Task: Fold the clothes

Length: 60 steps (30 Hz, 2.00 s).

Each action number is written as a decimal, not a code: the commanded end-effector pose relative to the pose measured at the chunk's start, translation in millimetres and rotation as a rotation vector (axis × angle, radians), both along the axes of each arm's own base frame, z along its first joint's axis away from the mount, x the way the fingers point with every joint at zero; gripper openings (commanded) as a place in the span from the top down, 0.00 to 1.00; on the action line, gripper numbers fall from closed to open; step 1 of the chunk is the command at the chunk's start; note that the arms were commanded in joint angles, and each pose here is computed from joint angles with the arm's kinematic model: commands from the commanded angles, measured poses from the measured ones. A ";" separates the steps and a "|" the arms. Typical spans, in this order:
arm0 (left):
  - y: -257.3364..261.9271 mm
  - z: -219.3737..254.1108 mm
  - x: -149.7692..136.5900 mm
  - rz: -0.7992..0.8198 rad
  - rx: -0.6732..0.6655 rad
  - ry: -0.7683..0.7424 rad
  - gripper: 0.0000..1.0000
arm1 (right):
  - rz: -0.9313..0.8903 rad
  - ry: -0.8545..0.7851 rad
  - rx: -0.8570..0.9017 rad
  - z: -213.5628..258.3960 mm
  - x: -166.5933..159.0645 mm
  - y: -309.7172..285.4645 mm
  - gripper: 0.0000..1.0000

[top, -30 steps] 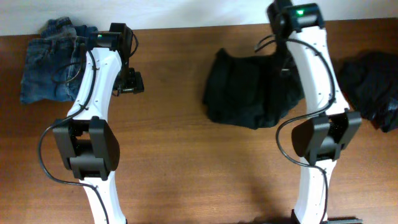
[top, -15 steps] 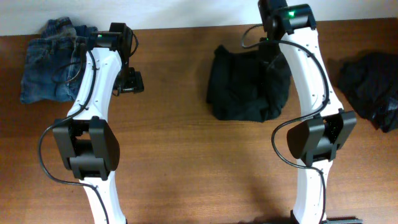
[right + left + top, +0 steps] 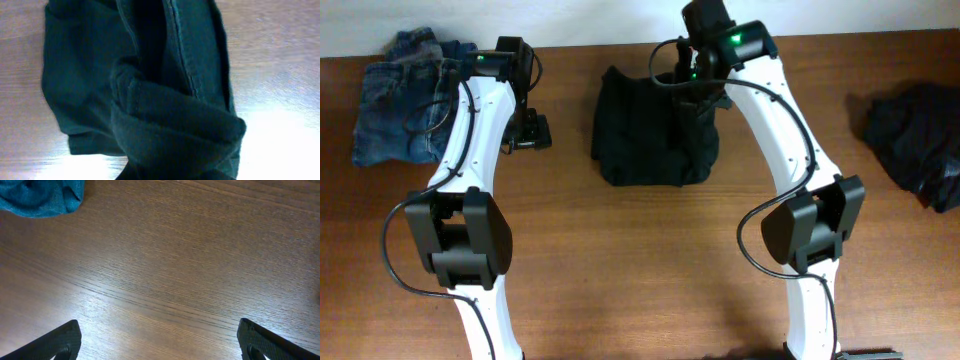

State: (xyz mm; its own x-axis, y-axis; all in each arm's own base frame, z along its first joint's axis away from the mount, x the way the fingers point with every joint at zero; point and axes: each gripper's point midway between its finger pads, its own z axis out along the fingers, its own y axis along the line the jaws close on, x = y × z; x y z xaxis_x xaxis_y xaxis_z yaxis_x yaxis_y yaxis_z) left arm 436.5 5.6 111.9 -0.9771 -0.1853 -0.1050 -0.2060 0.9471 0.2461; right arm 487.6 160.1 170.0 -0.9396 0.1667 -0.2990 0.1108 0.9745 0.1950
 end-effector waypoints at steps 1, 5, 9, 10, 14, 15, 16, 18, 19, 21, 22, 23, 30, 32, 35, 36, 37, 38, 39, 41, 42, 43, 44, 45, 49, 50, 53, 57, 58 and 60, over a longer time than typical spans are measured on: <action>1.0 -4.9 -1.2 0.013 -0.003 0.012 0.01 | -0.136 0.012 -0.128 4.7 -2.5 -55.4 0.96; 1.0 -4.9 -1.0 0.013 -0.003 0.011 0.01 | -0.251 0.073 -0.302 11.9 -20.1 -124.9 0.96; 1.0 -4.9 -0.9 0.013 -0.003 0.011 0.01 | -0.311 0.153 -0.403 17.4 -39.9 -180.7 0.96; 1.0 -4.9 -0.9 0.013 -0.003 0.011 0.01 | -0.326 0.165 -0.427 18.4 -43.4 -191.6 0.96; 1.0 -4.9 -1.0 0.013 -0.003 0.011 0.01 | -0.367 0.198 -0.552 25.8 -56.4 -223.4 0.96; 1.0 -4.9 -1.0 0.013 -0.003 0.011 0.01 | -0.374 0.203 -0.592 28.8 -59.4 -230.2 0.96; 1.0 -4.9 -0.9 0.013 -0.003 0.011 0.01 | -0.376 0.205 -0.614 30.5 -60.8 -233.3 0.96; 0.9 -4.9 -0.9 0.013 -0.003 0.011 0.01 | -0.376 0.202 -0.615 31.2 -60.3 -233.6 0.93; 1.0 -4.9 -0.9 0.013 -0.003 0.011 0.01 | -0.377 0.194 -0.604 30.6 -58.0 -231.7 0.93; 0.9 -4.9 -0.8 0.013 -0.003 0.010 0.01 | -0.369 0.175 -0.509 24.5 -49.5 -217.8 0.92; 1.0 -4.9 -0.7 0.013 -0.003 0.010 0.01 | -0.356 0.156 -0.414 19.6 -41.0 -202.8 0.92; 1.0 -4.9 -0.4 0.013 -0.003 0.008 0.01 | -0.344 0.141 -0.338 16.9 -34.1 -190.6 0.92; 0.8 -4.9 1.7 0.013 -0.004 0.000 0.01 | -0.087 0.010 0.223 28.7 10.5 -48.6 0.73; 0.8 -4.9 1.7 0.013 -0.004 0.000 0.01 | -0.029 -0.017 0.229 28.4 12.8 -20.3 0.48; 0.8 -4.9 1.7 0.013 -0.004 0.000 0.01 | 0.061 -0.025 0.235 23.5 7.1 25.6 0.48; 0.8 -4.9 1.7 0.013 -0.004 0.000 0.01 | 0.111 -0.019 0.235 18.3 0.5 51.4 0.37; 0.8 -4.9 1.7 0.013 -0.004 0.000 0.01 | 0.152 -0.023 0.229 17.0 -4.0 65.8 0.28; 0.8 -4.9 1.7 0.013 -0.004 0.000 0.01 | 0.183 -0.035 0.213 16.8 -6.3 73.4 0.25; 0.8 -4.9 1.7 0.013 -0.004 0.000 0.01 | 0.184 -0.039 0.200 16.2 -6.7 74.6 0.25; 0.8 -4.9 1.6 0.013 -0.004 0.000 0.01 | 0.167 -0.058 0.164 18.5 -4.1 68.8 0.26; 0.7 -4.9 1.5 0.013 -0.004 0.000 0.01 | 0.147 -0.076 0.145 23.2 -0.8 59.7 0.27; 0.8 -4.9 1.5 0.013 -0.004 0.000 0.01 | 0.123 -0.093 0.123 26.8 3.4 48.9 0.28; 0.7 -4.9 1.5 0.013 -0.004 0.000 0.01 | 0.099 -0.112 0.108 33.3 6.9 37.0 0.28; 0.7 -4.9 1.5 0.013 -0.004 0.000 0.01 | 0.057 -0.144 0.102 47.7 12.2 15.7 0.29; 0.6 -4.8 2.8 0.013 -0.005 -0.005 0.01 | -0.064 -0.215 0.106 87.3 20.6 -49.3 0.34; 0.6 -4.8 2.8 0.013 -0.005 -0.005 0.01 | -0.091 -0.221 0.104 91.0 21.6 -63.3 0.37; 0.6 -4.9 2.6 0.013 -0.005 -0.004 0.01 | -0.200 -0.167 0.087 78.8 20.5 -118.6 0.56; 0.5 -4.8 3.9 0.013 -0.005 -0.010 0.01 | -0.231 -0.050 0.106 39.1 15.2 -133.2 0.81; 0.5 -4.8 4.3 0.013 -0.005 -0.011 0.01 | -0.231 -0.037 0.104 32.7 15.1 -133.0 0.85; 0.5 -4.9 4.1 0.013 -0.005 -0.010 0.01 | -0.238 0.018 0.107 1.8 16.8 -123.0 0.96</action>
State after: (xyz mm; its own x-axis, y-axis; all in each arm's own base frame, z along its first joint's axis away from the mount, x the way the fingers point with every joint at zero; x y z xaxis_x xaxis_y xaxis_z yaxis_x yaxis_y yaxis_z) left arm 441.2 5.1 112.1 -0.9749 -0.1855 -0.1235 -0.2107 0.9475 0.2403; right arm 505.6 16.0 209.5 -0.8440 0.4223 -0.3307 0.3327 0.8957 0.2950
